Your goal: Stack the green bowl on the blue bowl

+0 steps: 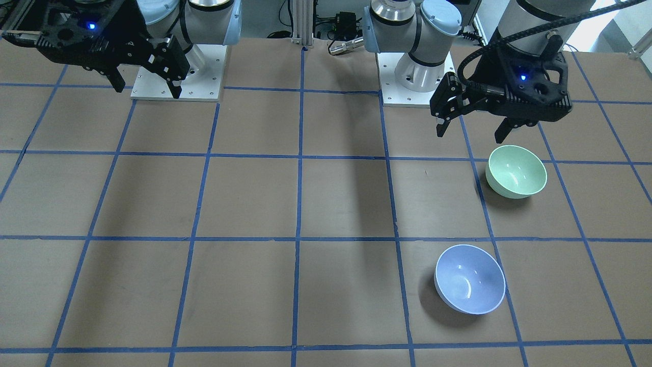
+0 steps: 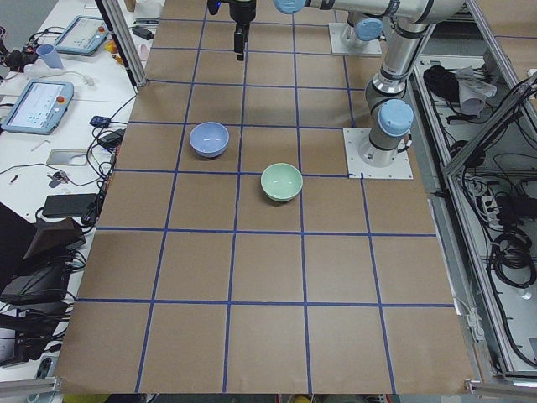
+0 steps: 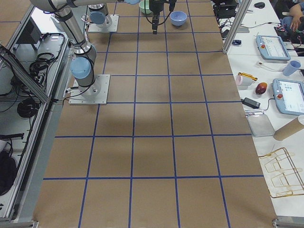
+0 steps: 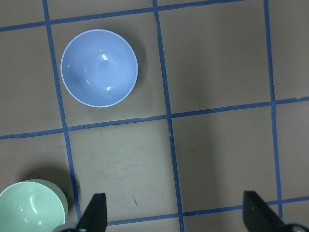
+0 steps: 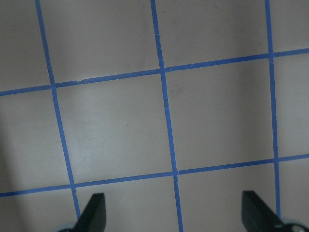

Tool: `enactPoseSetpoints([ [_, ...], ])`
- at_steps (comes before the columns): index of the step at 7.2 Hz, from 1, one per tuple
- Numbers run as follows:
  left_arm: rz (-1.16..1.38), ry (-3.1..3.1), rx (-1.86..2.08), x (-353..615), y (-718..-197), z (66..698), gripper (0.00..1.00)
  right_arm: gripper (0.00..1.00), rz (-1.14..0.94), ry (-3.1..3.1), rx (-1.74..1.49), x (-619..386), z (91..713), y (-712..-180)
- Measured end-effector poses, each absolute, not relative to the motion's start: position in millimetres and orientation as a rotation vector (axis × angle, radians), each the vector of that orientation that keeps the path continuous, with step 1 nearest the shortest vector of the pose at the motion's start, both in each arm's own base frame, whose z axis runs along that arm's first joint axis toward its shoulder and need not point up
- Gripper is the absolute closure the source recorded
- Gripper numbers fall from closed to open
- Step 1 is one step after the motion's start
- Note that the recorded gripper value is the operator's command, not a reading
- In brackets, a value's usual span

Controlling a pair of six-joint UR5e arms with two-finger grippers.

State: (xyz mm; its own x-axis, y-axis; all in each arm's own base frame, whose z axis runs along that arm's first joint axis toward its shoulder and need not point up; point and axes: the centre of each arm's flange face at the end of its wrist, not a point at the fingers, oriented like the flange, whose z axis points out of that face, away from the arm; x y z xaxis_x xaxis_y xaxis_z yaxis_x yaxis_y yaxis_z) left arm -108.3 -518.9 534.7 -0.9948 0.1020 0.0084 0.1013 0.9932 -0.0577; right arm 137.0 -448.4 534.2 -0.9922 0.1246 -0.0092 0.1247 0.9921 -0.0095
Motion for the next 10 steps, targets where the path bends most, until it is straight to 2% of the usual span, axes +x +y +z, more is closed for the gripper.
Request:
enactPoseSetpoints([
  [4,0.040,-3.131,-0.087,-94.2,-522.9,523.7,0.00,0.00,-0.016,3.127,0.196,137.0,534.2,-448.5],
  [7,-0.019,-3.130,0.052,-33.7,-534.2,507.1,0.00,0.00,-0.014,3.127,0.196,137.0,533.8,-448.4],
  [10,-0.150,-3.098,0.066,49.7,-525.8,457.1,0.00,0.00,-0.015,3.127,0.196,137.0,533.9,-448.4],
])
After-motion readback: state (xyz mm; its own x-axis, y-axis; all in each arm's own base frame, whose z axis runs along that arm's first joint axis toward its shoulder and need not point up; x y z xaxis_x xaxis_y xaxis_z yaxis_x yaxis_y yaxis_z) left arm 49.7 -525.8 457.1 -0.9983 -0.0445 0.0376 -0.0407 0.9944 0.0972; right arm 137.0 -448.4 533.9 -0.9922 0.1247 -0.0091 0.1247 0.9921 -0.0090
